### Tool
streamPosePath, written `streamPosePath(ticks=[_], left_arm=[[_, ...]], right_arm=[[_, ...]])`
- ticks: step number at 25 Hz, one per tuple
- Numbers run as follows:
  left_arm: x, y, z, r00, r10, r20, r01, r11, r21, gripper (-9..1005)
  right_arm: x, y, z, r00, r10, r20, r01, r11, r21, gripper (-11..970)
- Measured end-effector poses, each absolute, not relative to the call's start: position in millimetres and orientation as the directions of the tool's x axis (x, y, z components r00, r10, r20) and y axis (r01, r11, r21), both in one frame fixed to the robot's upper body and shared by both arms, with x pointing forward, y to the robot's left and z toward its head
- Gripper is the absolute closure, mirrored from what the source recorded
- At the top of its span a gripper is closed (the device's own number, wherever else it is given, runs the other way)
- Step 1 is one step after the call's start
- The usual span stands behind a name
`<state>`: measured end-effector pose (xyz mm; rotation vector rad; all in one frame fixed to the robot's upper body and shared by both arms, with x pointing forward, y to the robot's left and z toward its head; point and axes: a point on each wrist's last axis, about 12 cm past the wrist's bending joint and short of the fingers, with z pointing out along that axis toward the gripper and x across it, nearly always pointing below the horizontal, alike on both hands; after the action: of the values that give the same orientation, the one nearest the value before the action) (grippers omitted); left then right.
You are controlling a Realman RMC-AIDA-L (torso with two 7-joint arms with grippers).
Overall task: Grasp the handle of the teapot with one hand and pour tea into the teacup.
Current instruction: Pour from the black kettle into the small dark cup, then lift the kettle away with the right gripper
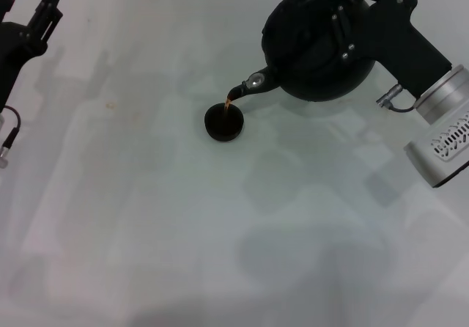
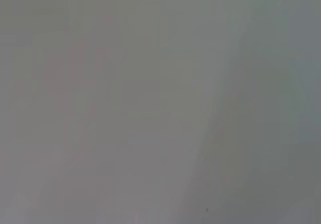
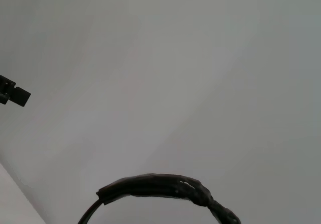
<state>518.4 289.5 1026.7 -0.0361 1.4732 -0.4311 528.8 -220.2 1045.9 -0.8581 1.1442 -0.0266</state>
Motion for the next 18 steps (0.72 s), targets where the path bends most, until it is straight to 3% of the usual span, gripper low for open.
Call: streamPosePath(ticks=[18], left_arm=[[519.3,288.5,1026.3,0.030,-0.302,-0.953,0.258,0.923,-0.285,161]], right_arm=[[528.9,-219.2,1045.9,0.461,-0.450,-0.765,-0.382,0.677,-0.629,843]])
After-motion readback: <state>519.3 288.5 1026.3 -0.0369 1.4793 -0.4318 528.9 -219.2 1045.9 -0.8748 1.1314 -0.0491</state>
